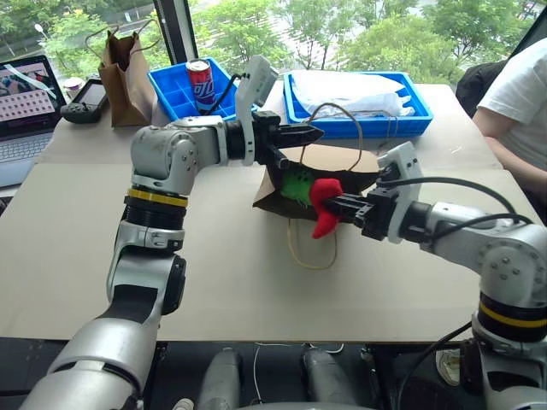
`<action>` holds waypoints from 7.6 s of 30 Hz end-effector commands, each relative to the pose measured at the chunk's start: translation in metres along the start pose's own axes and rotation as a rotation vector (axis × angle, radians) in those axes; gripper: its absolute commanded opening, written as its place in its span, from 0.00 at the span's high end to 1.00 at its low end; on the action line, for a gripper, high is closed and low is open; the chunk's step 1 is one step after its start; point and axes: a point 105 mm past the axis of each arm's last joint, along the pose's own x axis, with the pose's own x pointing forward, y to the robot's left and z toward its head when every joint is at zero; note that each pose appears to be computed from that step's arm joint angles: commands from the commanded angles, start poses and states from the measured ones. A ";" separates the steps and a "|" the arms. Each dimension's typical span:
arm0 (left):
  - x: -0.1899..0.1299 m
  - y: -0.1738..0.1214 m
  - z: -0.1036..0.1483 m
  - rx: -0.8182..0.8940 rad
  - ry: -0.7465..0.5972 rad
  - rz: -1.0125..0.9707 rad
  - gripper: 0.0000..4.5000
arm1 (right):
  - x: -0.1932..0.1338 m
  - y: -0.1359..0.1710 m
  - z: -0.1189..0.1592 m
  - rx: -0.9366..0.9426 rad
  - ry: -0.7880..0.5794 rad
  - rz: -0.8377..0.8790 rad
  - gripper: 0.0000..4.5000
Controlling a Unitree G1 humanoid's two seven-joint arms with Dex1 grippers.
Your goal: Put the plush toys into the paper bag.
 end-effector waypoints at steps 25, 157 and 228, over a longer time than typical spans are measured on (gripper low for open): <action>-0.001 -0.005 0.012 0.046 -0.031 -0.006 1.00 | -0.069 0.020 0.006 -0.126 0.027 0.046 0.09; -0.132 -0.011 -0.078 0.108 0.081 -0.118 0.00 | -0.015 0.067 -0.001 -0.314 -0.032 0.307 0.99; -0.093 -0.006 -0.068 0.508 0.277 -0.541 0.99 | -0.115 0.003 -0.027 -0.236 0.184 0.096 1.00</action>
